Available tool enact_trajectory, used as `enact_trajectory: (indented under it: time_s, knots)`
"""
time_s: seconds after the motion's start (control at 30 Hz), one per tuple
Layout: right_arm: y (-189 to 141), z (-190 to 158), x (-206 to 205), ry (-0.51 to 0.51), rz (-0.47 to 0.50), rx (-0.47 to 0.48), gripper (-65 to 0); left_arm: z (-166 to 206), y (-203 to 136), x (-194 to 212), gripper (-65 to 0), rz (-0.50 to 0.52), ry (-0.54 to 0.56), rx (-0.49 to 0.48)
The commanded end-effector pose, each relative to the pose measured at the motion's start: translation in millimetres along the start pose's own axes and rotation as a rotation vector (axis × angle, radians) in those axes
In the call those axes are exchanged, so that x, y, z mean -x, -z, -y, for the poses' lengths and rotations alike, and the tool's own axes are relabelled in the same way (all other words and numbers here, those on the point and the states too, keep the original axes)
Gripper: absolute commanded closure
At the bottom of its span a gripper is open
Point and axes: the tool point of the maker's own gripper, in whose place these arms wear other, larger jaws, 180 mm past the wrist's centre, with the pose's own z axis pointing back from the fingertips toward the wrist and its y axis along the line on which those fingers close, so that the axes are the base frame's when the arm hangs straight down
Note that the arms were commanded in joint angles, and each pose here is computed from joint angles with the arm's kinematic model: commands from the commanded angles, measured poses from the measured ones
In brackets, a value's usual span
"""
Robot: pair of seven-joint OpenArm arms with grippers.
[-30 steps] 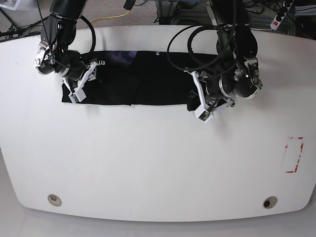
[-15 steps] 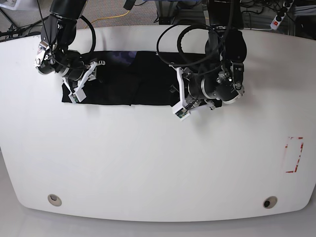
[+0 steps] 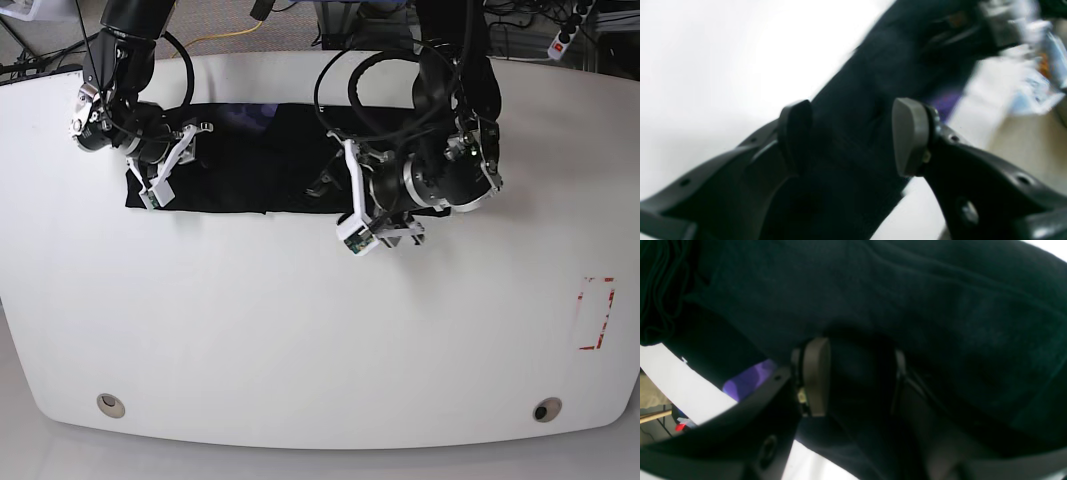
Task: Fold the T-shirt properly
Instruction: 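Move the left gripper inward along the strip to its middle, then grasp the strip ends with both grippers and push them toward each other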
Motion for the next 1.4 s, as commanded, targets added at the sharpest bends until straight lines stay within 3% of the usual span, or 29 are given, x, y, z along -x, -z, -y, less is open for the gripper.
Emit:
enact_trajectory:
  time_s: [0.0, 0.23, 0.4, 0.53, 0.77, 1.03, 1.2, 1.37]
  knots:
    - [-9, 6, -9, -0.037, 0.000, 0.037, -23.8, -14, -5, 0, -36.0, -0.009, 0.017, -0.045]
    - [-36, -5, -42, -0.168, 0.068, 0.100, -27.6, -49, -25, 52, -33.3, -0.170, 0.048, -0.154]
    - [-61, 10, -49, -0.133, 0.109, 0.168, -48.2, -57, -32, 80, -19.0, -0.186, 0.043, -0.200]
    - [-80, 21, -57, -0.061, 0.201, 0.169, -57.7, -58, -27, 103, -11.5, -0.248, 0.021, -0.201]
    - [-109, 60, -52, 0.054, 0.259, 0.209, -58.3, -54, -11, 136, -6.4, -0.327, -0.048, -0.147]
    - [-108, 107, -20, 0.290, 0.264, 0.126, -58.3, -46, -5, 141, -6.4, -0.298, -0.067, -0.123]
    - [-96, 106, -11, 0.328, 0.241, 0.091, -58.3, -45, -5, 143, -6.4, -0.300, -0.070, -0.121]
    - [-66, 78, -9, 0.323, 0.210, 0.007, -58.2, -45, -5, 142, -6.4, -0.301, -0.069, -0.121]
